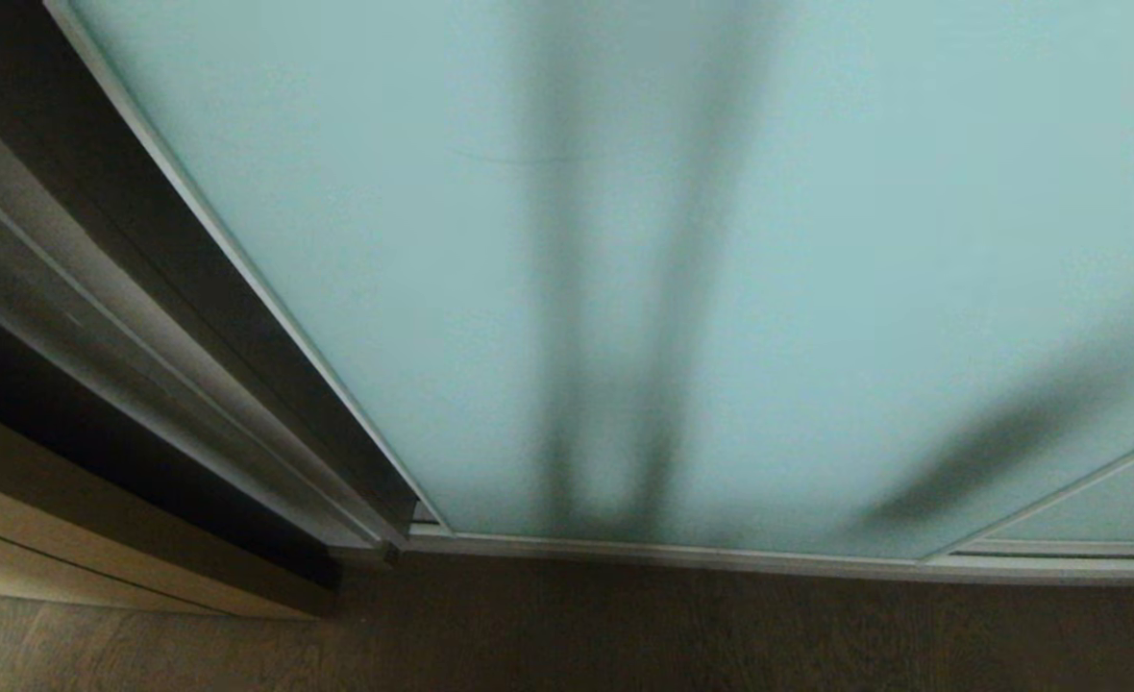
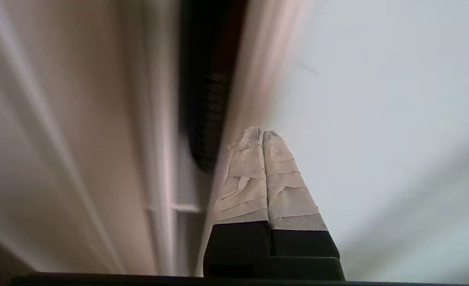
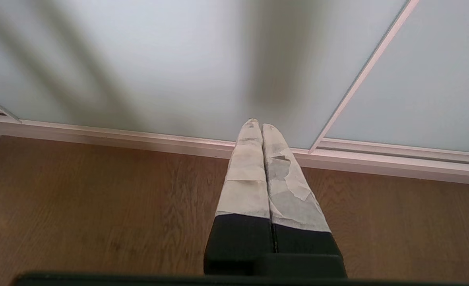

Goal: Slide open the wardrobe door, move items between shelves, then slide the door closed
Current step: Close the door

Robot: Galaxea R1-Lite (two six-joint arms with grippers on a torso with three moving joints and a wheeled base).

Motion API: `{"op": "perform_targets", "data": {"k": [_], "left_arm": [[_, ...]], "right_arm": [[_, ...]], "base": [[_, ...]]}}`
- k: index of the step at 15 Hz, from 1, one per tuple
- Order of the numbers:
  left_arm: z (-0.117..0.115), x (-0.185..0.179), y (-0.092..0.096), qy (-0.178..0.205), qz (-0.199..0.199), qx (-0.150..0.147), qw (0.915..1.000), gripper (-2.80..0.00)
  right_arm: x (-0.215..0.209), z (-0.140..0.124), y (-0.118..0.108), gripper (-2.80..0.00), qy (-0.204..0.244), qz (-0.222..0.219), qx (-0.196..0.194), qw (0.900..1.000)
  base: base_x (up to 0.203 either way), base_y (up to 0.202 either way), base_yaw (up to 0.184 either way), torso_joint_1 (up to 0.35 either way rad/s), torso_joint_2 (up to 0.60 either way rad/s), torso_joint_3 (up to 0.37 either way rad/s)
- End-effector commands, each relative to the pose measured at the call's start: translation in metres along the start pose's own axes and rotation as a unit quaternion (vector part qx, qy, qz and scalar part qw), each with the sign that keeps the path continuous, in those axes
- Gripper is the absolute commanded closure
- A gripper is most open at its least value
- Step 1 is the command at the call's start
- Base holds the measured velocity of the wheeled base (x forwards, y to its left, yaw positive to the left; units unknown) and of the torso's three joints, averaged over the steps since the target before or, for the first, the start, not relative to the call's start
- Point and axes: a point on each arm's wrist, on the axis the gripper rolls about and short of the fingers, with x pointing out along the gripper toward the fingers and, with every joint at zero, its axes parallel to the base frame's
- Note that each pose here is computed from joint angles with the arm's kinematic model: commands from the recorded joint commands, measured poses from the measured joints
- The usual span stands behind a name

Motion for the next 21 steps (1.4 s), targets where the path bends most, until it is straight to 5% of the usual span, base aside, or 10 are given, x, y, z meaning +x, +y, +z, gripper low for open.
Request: {"op": "perform_targets", "data": {"k": [1,9,21], "left_arm": [[0.01,-0.033,-0.005,0.009,-0.079,-0.002,0.9968,0.0],[0.0,0.031,-0.006,0.061,-0.118,-0.038,0.9904,0.0],[-0.021,0.079,-0.003,0.072,-0.109,-0.047,0.9903,0.0]], "right_arm": [[0.0,0.0,0.0,0.0,0.0,0.0,0.0,1.0],[0.0,0.0,0.0,0.0,0.0,0.0,0.0,1.0],[0.0,0.0,0.0,0.0,0.0,0.0,0.0,1.0]], "base": [[0.0,0.0,0.0,0.0,0.0,0.0],[0.0,0.0,0.0,0.0,0.0,0.0],[0.0,0.0,0.0,0.0,0.0,0.0]]}}
